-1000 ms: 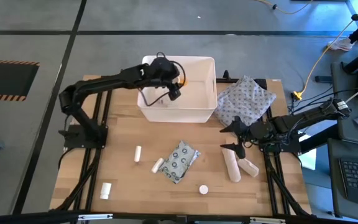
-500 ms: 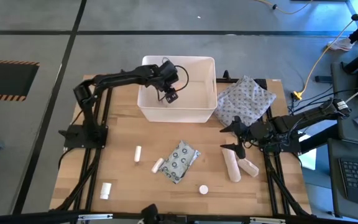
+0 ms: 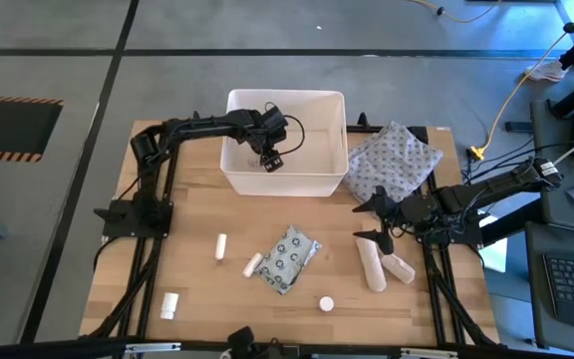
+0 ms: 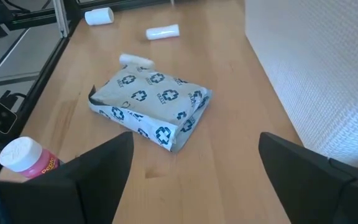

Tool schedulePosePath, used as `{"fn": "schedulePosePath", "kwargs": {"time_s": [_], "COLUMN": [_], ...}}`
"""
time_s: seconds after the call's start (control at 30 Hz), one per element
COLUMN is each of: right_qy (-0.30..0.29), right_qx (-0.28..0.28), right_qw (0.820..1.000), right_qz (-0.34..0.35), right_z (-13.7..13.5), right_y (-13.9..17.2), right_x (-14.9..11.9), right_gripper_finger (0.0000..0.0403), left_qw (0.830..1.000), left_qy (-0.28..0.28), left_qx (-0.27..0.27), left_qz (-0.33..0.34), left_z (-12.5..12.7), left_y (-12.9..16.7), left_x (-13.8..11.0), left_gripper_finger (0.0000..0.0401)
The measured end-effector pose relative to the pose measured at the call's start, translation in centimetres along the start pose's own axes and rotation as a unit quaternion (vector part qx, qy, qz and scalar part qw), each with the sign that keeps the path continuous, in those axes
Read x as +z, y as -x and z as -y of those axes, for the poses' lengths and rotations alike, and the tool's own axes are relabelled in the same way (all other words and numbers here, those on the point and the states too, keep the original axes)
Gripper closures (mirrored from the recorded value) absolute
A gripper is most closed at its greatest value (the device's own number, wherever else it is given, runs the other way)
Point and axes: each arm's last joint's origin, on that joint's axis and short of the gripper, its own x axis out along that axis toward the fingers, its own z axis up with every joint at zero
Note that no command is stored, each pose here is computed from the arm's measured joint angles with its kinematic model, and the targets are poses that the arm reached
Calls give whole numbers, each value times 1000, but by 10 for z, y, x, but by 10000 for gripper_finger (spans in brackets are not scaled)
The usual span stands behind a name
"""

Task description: Pick & place medical supplies in basket/bin

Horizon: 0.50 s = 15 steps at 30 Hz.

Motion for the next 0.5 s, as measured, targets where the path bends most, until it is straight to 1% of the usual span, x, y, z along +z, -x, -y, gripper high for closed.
{"fn": "schedulePosePath", "kwargs": {"time_s": [0.17,0.37,0.5], "right_qy": [0,0,0], "right_qx": [0,0,0], "right_qw": [1000,1000,1000], "right_qz": [0,0,0], "right_z": [0,0,0], "right_y": [0,0,0], "right_x": [0,0,0], "right_gripper_finger": [56,56,56], "left_qw": [1000,999,999], "left_qy": [-4,-32,-32], "left_qx": [0,2,2], "left_qz": [-2,9,9], "left_z": [0,0,0], "left_y": [0,0,0], "left_x": [0,2,2], "left_gripper_finger": [184,168,167]}}
